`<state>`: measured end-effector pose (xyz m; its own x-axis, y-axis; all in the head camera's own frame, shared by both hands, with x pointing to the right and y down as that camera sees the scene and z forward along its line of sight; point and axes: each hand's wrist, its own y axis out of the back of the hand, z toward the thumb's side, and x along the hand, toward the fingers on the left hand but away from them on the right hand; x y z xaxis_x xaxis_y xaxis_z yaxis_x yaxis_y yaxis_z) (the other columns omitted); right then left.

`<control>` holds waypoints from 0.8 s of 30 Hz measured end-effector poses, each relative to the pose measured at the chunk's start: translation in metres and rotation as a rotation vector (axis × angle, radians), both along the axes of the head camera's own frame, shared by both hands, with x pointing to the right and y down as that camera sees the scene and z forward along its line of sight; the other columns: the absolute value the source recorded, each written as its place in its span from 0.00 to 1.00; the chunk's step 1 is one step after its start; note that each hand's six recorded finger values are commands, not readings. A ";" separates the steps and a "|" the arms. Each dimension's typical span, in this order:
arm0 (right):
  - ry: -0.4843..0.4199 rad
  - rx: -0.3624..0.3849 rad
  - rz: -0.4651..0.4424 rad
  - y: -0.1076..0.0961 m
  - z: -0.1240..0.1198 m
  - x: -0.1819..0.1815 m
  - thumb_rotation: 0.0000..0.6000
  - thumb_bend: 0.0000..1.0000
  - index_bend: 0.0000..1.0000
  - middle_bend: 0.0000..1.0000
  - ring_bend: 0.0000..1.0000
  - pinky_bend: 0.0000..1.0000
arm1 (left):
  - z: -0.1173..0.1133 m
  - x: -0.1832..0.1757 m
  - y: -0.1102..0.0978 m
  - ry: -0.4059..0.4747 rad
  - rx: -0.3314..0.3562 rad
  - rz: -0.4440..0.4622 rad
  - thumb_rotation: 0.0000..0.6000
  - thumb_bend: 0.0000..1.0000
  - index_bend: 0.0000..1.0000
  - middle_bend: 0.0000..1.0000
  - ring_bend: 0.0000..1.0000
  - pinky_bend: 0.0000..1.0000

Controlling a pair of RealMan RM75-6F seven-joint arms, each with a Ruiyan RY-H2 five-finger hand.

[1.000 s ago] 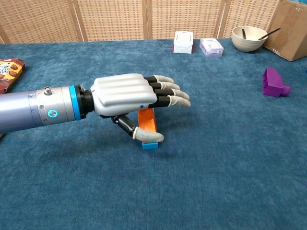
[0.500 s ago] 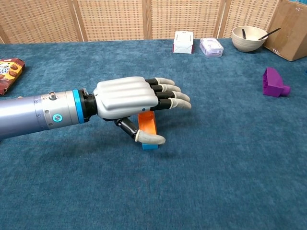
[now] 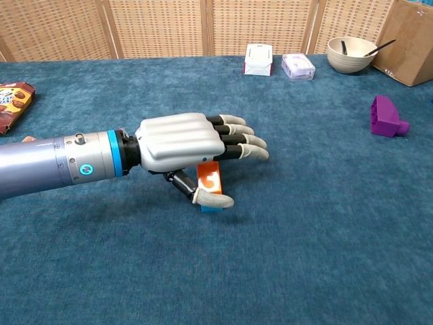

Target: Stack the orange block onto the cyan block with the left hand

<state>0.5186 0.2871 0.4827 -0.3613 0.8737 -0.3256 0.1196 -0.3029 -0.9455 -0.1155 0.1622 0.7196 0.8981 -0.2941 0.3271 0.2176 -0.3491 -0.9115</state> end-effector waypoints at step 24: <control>-0.001 -0.001 0.012 0.003 0.000 0.002 1.00 0.32 0.38 0.39 0.32 0.40 | -0.001 0.008 0.002 0.013 0.034 0.016 0.00 0.26 0.03 0.00 0.00 0.00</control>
